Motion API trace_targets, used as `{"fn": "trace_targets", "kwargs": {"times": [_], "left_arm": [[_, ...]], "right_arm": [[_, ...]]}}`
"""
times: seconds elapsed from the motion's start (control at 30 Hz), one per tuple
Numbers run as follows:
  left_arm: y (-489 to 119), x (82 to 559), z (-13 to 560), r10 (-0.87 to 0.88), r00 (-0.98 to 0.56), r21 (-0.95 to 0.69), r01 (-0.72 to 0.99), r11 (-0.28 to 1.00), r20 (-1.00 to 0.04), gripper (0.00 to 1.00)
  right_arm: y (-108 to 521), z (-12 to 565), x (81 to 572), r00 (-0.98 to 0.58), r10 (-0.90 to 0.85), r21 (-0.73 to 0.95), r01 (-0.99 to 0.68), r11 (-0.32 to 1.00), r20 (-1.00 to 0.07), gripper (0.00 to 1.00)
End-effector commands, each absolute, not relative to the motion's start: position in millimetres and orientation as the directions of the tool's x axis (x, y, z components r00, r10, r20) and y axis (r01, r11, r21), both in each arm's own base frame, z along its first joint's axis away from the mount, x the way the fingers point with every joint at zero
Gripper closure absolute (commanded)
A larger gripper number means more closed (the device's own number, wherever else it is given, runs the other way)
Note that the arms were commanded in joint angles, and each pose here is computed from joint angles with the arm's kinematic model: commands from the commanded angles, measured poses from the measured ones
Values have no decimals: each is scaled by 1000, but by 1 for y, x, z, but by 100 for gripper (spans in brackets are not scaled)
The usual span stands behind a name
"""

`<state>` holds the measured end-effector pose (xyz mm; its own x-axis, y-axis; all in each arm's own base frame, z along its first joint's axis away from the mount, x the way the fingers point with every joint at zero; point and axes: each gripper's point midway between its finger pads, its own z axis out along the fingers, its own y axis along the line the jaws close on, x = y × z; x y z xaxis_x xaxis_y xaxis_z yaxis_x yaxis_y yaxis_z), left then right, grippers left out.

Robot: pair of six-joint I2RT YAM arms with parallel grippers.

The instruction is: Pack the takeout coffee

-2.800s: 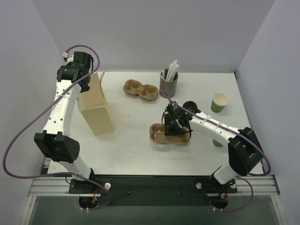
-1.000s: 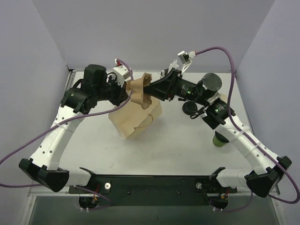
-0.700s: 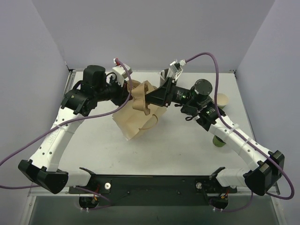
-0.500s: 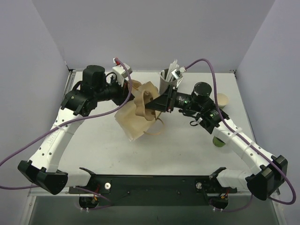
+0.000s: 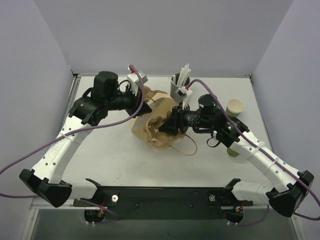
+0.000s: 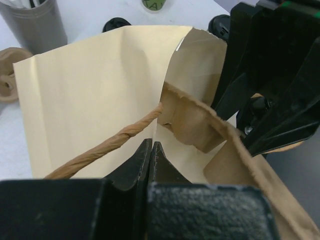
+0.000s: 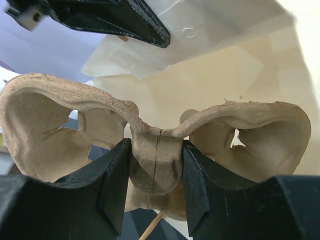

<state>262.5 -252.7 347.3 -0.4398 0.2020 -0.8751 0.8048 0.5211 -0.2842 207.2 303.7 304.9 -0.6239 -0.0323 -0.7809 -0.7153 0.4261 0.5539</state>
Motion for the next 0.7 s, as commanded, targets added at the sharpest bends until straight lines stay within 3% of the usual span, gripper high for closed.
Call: {"fn": "trace_targets", "kwargs": {"times": [0.0, 0.37, 0.67], "left_arm": [[-265, 250, 368, 191, -403, -274, 835, 477, -895, 100], [-275, 243, 352, 274, -490, -322, 814, 484, -828, 100], [-280, 232, 346, 331, -483, -327, 843, 428, -811, 100]], "right_arm": [[298, 276, 207, -525, -188, 367, -769, 524, -830, 68], [298, 288, 218, -396, -291, 166, -794, 584, -871, 68], [308, 304, 219, -391, -293, 179, -814, 553, -872, 67]]}}
